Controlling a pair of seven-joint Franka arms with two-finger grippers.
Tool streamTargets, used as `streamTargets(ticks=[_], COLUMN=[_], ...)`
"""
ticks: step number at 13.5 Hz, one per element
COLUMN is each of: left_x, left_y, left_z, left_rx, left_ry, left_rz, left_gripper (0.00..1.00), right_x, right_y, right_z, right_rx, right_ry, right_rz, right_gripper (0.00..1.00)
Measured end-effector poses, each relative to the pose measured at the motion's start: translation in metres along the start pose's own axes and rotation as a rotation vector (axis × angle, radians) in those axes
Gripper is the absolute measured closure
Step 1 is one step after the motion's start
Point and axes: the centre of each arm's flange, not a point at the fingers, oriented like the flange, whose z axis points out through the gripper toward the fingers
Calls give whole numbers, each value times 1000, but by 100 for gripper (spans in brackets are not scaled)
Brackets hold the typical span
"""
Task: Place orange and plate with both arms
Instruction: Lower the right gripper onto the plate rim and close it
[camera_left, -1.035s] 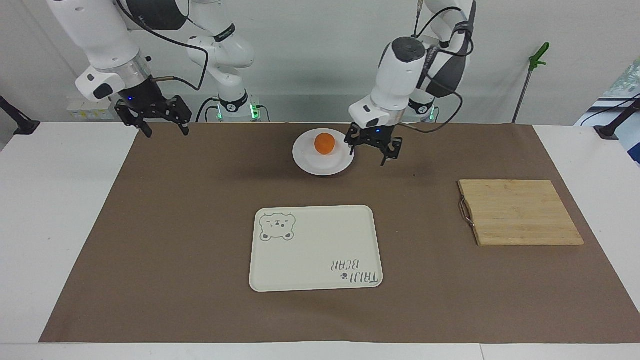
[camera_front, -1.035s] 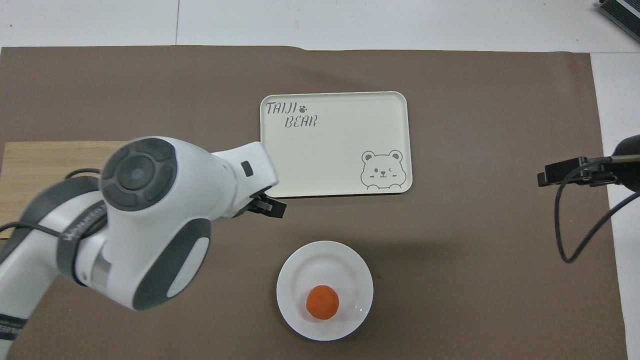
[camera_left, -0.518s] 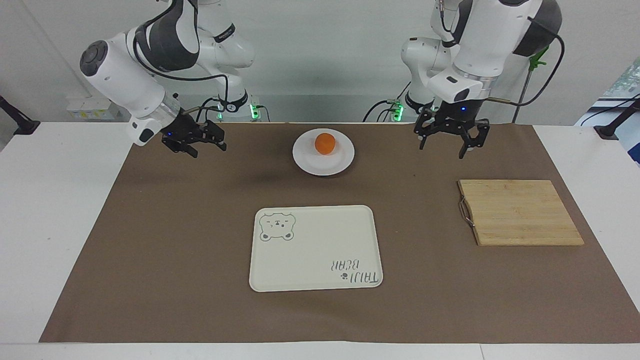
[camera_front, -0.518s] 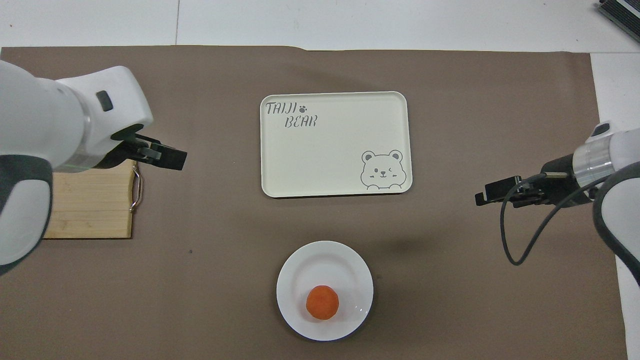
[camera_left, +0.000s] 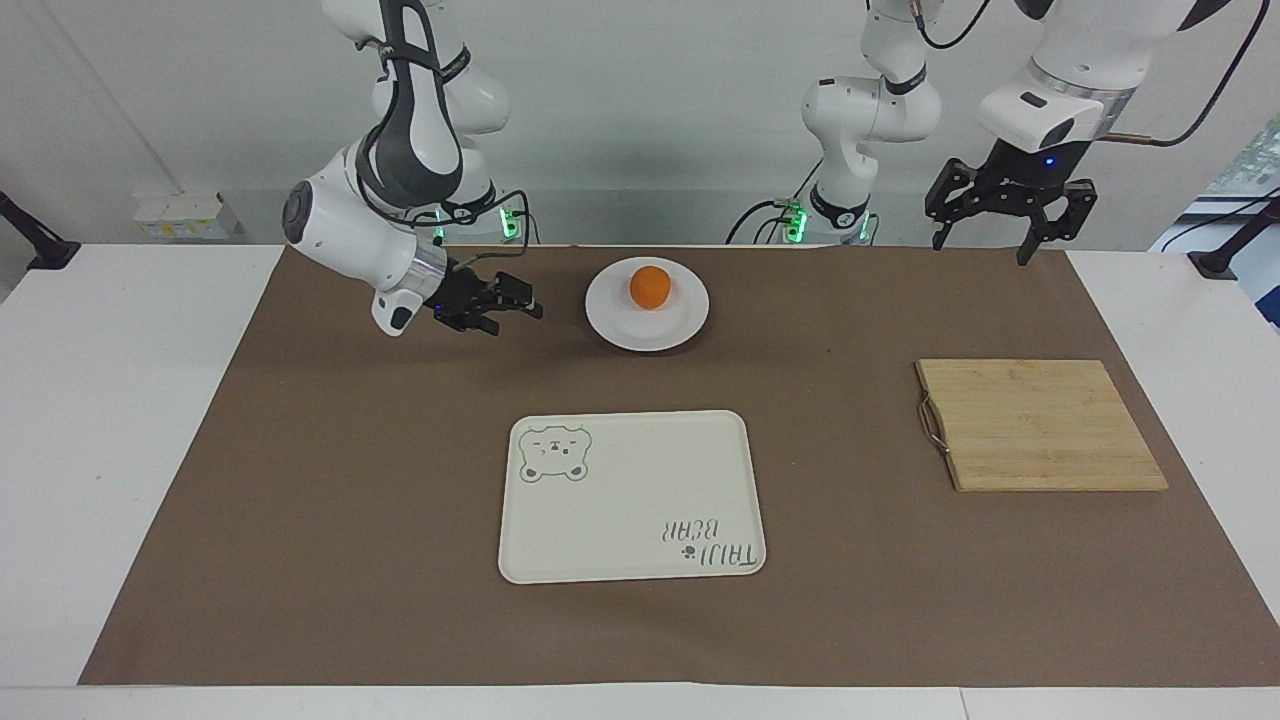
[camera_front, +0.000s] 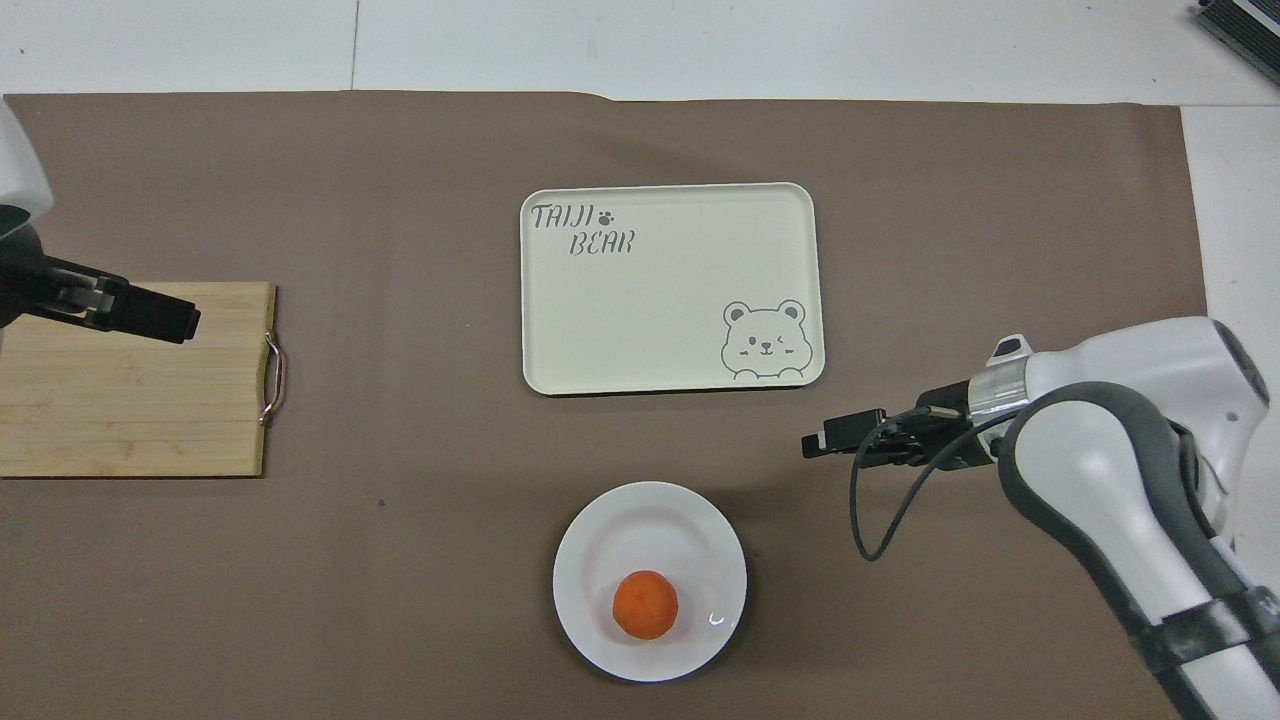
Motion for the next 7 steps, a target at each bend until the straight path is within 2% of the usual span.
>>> streamTargets(ticks=[3, 7], left_x=[2, 2], left_y=[-14, -32], left_z=[16, 32], left_rx=[-6, -7], left_ry=[-34, -60], left_rz=[-21, -134], left_gripper=[0, 0], right_x=[-14, -37], right_y=[-3, 16], right_z=[46, 91], right_rx=[90, 141], right_ry=[30, 42], right_rz=[43, 58], right_gripper=[0, 0])
